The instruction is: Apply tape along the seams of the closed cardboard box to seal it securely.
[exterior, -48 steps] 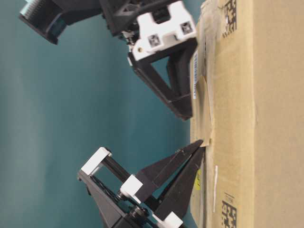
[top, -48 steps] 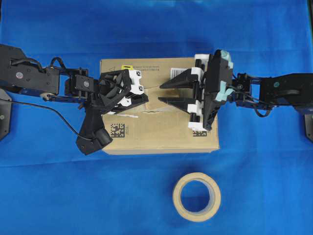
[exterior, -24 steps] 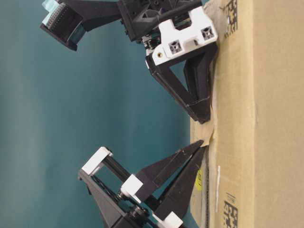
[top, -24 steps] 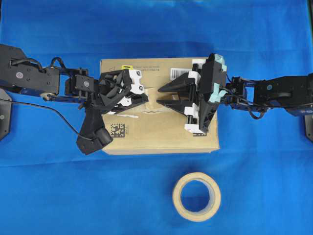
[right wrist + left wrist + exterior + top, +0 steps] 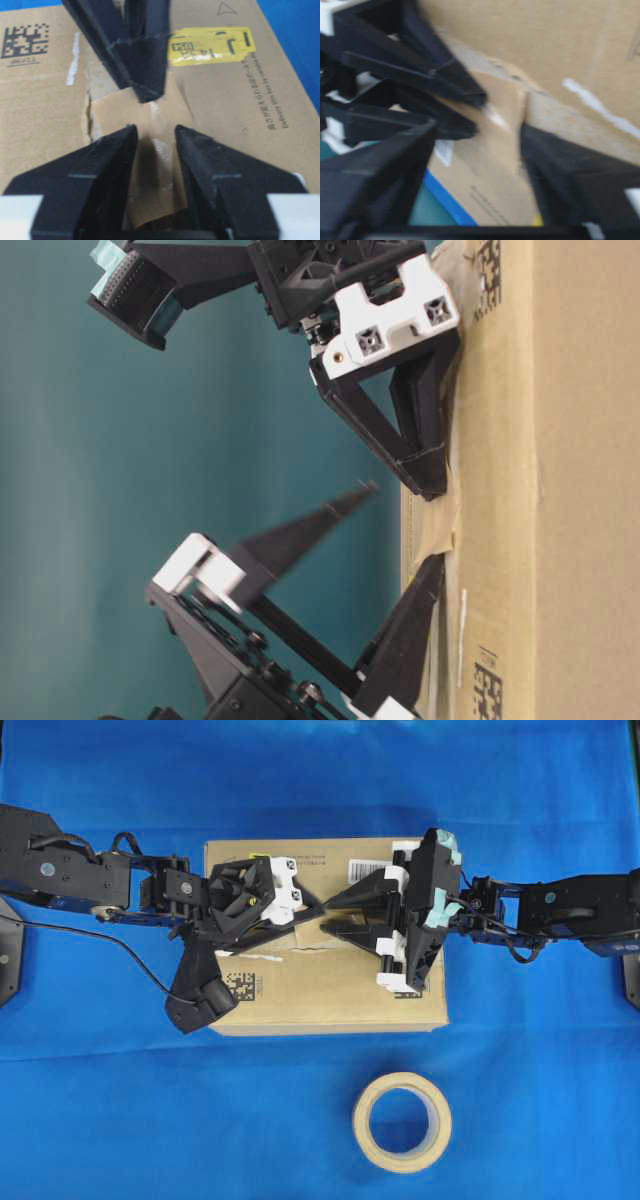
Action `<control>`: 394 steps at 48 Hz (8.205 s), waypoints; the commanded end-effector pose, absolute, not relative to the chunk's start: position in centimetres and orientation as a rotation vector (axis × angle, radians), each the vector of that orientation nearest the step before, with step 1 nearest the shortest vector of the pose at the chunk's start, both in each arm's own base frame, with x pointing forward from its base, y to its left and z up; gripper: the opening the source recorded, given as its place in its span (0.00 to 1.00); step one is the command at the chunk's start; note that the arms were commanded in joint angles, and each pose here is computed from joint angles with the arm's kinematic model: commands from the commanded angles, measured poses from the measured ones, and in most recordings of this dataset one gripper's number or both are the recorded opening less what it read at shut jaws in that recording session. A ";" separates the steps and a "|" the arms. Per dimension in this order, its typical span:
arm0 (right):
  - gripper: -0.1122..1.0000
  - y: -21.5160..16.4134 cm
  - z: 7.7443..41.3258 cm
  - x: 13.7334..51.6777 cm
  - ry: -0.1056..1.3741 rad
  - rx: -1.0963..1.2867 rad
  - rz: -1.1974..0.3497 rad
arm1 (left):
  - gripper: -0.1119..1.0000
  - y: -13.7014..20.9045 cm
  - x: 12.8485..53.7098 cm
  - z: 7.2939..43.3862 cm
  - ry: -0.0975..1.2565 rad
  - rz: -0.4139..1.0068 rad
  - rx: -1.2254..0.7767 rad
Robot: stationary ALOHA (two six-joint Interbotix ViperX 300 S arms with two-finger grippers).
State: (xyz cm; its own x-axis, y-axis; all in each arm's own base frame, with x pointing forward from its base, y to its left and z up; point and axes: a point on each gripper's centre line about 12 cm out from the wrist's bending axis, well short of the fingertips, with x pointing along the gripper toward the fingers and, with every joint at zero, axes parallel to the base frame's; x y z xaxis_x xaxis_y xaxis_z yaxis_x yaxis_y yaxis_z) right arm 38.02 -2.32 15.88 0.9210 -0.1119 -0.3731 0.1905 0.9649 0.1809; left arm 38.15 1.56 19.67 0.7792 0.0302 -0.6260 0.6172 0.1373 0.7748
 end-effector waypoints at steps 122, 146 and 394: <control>0.10 -4.5 20.6 37.7 0.248 0.197 -0.195 | 0.10 0.4 38.8 23.6 0.282 -0.019 0.262; 0.10 -2.9 17.2 39.4 0.336 0.195 -0.159 | 0.10 2.8 40.5 17.5 0.367 0.040 0.213; 0.10 -0.9 21.1 17.4 0.328 0.177 -0.077 | 0.10 -0.1 17.8 21.9 0.219 -0.002 -0.031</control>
